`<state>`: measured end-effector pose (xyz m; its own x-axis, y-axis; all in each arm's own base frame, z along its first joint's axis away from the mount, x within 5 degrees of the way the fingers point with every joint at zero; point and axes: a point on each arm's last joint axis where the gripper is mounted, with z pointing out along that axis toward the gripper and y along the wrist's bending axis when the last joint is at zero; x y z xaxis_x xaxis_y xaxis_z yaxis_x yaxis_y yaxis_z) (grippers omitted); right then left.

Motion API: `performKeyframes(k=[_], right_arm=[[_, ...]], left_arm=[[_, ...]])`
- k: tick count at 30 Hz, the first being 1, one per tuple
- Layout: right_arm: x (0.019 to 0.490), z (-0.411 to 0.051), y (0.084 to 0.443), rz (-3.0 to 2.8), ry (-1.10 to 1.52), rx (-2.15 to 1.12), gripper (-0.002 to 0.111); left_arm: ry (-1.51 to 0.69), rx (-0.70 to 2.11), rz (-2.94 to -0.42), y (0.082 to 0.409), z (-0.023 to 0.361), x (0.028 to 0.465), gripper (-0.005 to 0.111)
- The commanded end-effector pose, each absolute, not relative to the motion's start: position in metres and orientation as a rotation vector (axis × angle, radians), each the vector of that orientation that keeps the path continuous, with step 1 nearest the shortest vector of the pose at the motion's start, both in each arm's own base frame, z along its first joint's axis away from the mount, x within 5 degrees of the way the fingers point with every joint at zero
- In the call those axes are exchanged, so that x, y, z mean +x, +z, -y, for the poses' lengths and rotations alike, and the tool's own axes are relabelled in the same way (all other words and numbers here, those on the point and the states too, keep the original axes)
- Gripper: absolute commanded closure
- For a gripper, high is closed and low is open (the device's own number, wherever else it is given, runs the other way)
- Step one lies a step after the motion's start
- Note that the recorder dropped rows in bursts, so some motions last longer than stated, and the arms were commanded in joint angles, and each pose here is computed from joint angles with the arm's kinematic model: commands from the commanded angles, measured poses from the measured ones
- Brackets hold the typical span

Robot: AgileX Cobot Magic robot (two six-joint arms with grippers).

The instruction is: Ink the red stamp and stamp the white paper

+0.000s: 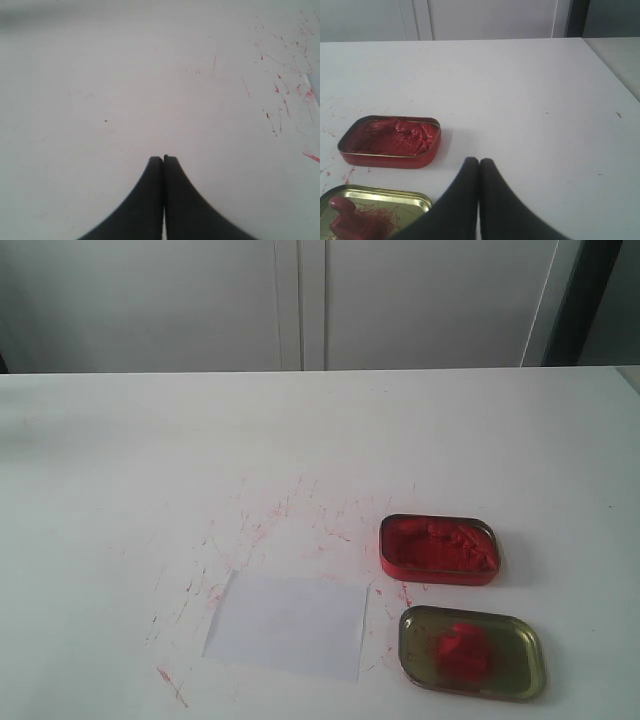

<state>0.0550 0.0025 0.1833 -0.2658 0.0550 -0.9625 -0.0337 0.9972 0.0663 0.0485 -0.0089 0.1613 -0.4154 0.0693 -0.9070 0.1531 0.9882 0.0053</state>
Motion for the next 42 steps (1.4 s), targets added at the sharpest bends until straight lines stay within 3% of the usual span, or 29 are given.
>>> performKeyframes(k=[1,16,42], right_arm=[[0.056,-0.002,0.187,-1.781,0.081,0.019,0.108],[0.055,-0.004,0.229,-1.313,0.112,0.001,0.108],[0.055,-0.004,0.231,-1.298,0.113,0.0,0.108]], left_arm=[[-0.1,0.149,-2.0,0.16,0.009,0.048,0.107],[-0.1,0.149,-2.0,0.16,0.009,0.048,0.107],[-0.1,0.149,-2.0,0.16,0.009,0.048,0.107]])
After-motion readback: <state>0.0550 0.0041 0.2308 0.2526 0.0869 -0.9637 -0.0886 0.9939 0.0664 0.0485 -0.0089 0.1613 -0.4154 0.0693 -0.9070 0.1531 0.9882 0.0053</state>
